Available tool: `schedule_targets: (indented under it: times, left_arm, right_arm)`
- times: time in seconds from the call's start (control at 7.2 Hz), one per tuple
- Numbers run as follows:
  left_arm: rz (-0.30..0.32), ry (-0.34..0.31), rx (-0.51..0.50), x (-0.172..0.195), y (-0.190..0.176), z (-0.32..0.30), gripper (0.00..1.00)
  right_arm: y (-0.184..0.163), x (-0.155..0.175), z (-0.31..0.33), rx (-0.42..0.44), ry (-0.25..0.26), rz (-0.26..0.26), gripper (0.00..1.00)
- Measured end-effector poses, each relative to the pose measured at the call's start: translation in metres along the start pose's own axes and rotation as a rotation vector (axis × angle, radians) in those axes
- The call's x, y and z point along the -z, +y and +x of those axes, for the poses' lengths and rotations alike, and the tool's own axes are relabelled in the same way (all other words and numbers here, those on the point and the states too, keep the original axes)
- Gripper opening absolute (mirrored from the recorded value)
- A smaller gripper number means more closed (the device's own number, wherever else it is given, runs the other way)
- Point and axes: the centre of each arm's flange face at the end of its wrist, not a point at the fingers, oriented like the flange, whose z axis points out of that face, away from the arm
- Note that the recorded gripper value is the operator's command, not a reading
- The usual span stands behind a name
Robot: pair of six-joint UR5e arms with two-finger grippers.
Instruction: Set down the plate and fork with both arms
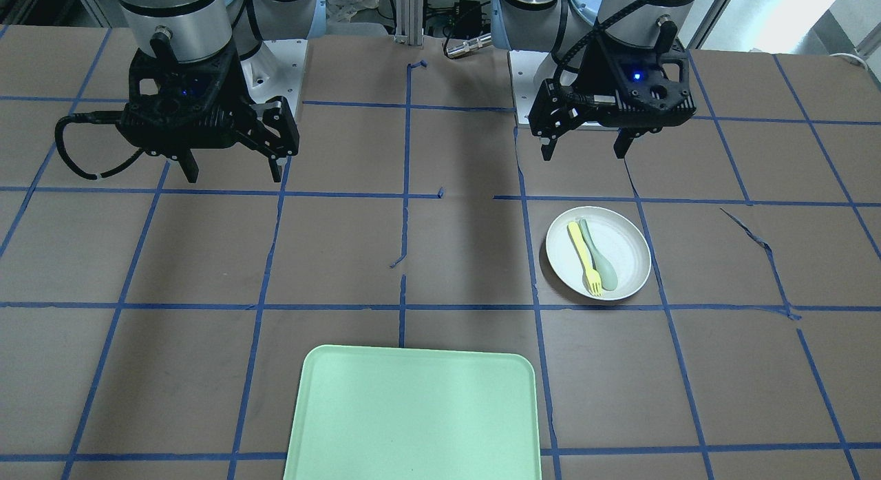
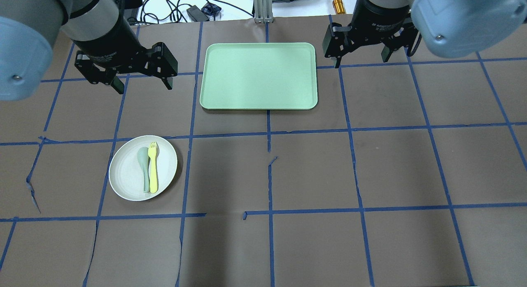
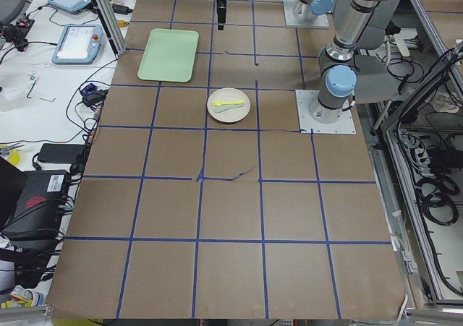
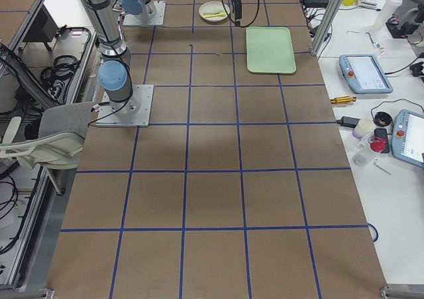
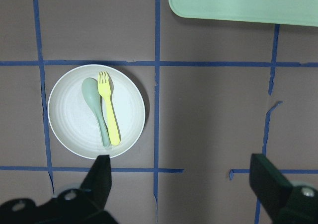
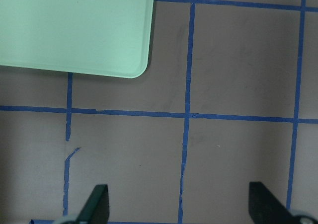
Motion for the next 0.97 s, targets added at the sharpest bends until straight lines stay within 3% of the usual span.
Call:
schedule_targets:
  times: [0.97]
  left_arm:
    - [0.033,0.003,0.002,0.018,0.006,-0.002,1.0]
  right_arm:
    - [0.0,0.001,0.0,0.001,0.0,-0.001,1.0]
